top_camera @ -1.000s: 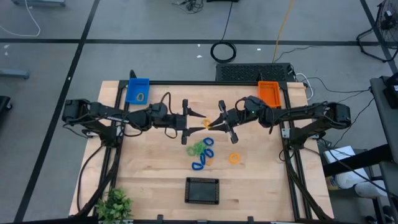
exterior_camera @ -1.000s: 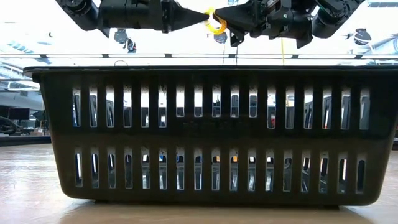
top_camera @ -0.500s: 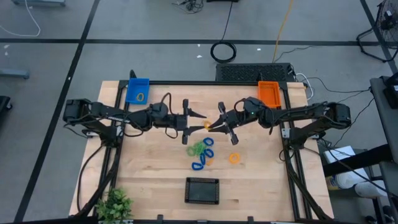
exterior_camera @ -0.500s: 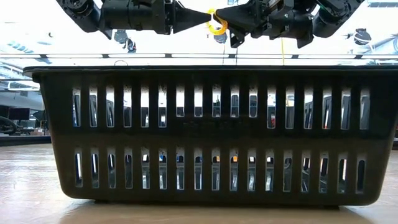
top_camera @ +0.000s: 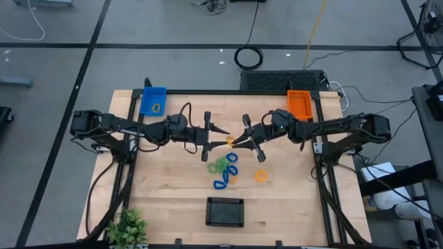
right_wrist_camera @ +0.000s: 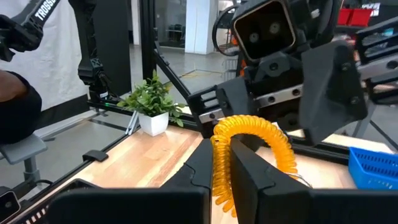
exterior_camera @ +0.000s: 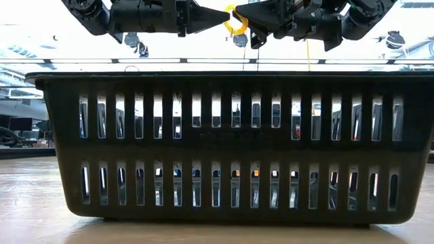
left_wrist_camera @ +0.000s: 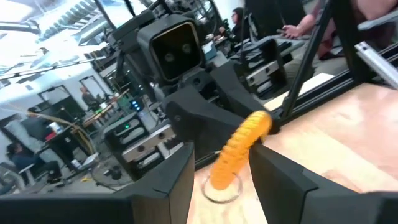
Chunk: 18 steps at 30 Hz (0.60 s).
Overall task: Sort spring keychains into baskets
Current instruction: Put the orange spring keychain into the blue basket
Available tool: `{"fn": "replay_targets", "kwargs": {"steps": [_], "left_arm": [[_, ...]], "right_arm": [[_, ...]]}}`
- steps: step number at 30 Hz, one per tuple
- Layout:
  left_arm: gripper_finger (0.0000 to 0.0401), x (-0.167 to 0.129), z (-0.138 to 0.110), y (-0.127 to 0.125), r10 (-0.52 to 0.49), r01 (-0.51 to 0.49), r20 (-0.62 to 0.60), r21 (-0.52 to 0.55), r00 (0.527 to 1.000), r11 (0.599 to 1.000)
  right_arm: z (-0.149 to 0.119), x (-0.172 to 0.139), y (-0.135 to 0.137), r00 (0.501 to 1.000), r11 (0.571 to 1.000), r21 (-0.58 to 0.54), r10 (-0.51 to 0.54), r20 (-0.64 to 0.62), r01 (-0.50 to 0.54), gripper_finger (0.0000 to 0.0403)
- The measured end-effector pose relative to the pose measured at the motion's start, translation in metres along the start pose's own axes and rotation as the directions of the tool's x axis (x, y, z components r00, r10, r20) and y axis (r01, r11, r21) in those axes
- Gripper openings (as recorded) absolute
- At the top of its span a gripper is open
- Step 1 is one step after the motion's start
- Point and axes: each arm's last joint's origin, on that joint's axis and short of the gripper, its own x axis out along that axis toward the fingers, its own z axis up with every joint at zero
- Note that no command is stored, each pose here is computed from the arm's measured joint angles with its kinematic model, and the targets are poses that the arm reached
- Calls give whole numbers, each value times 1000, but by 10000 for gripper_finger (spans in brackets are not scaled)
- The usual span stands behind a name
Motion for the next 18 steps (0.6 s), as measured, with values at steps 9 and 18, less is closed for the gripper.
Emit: {"fn": "replay_targets", "kwargs": {"steps": [9,18], "left_arm": [[170,0,0,0,-11,11,8,-14,1000,1000],[152,0,0,0,-11,11,8,-16,1000,1000]], "right_arm": [[1,3,5,1000,1000,-5,17,7,-17,19],[1,2,4,1000,1000,-7,-9,5,9,19]]}}
